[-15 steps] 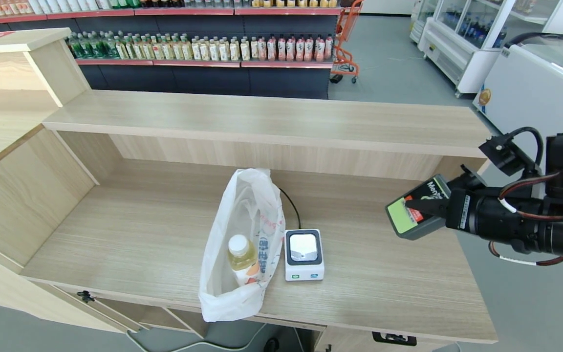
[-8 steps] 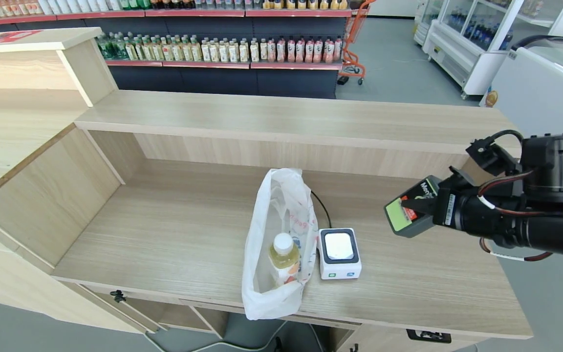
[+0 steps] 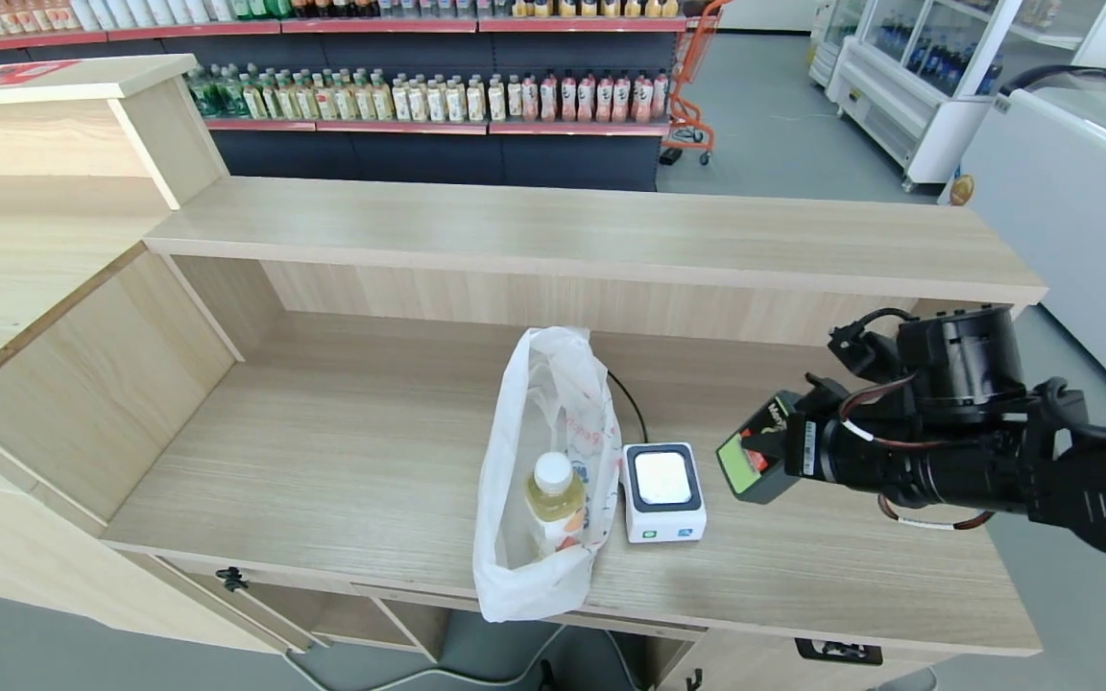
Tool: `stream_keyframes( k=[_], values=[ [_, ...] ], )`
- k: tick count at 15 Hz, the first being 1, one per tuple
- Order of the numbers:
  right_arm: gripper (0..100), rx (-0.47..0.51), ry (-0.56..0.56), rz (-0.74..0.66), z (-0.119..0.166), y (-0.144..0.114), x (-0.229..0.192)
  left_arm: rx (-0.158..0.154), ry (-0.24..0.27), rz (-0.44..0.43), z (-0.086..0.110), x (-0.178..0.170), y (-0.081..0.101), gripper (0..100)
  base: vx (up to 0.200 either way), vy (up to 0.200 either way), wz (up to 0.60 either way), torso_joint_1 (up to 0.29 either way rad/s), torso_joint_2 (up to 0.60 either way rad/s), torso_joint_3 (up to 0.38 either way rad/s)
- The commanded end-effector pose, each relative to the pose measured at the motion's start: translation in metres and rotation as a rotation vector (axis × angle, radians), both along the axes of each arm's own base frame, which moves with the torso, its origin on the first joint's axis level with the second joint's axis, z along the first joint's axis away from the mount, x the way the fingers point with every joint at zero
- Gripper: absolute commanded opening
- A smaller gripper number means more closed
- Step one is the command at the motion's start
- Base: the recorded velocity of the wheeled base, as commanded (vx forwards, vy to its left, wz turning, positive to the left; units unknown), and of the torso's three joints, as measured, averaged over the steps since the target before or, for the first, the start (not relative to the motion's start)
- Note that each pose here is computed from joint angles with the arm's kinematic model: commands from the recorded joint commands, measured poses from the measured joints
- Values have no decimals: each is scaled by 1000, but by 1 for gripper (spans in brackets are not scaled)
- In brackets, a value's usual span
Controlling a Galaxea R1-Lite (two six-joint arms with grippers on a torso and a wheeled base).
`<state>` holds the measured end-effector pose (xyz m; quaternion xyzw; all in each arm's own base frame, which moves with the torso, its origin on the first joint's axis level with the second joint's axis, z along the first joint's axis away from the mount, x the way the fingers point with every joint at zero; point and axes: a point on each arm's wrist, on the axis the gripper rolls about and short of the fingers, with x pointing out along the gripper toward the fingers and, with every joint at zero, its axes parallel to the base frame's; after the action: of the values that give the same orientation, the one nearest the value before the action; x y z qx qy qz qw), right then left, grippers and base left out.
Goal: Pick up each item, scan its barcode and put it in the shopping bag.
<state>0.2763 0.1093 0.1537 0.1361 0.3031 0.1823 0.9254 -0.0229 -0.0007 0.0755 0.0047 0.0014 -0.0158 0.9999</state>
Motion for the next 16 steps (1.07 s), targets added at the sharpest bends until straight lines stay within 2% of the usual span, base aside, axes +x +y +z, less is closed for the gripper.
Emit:
stream_keyframes(
  k=[1,4,8,10,16],
  values=[
    [0,-8,15,36,-13,13,6,0,0,-1,0,0,0,0,0,0,0,0,0,0],
    [0,-6,-15,42,-27,21,19,0,0,1,0,0,0,0,0,0,0,0,0,0],
    [0,-81,-16,70,-43,28,25,0,2,-1,0,0,0,0,0,0,0,0,0,0],
    [0,-108,-57,97,-48,31,30,0,2,1,0,0,0,0,0,0,0,0,0,0],
    [0,-108,-58,131,-66,48,46,1,0,-1,0,0,0,0,0,0,0,0,0,0]
  ],
)
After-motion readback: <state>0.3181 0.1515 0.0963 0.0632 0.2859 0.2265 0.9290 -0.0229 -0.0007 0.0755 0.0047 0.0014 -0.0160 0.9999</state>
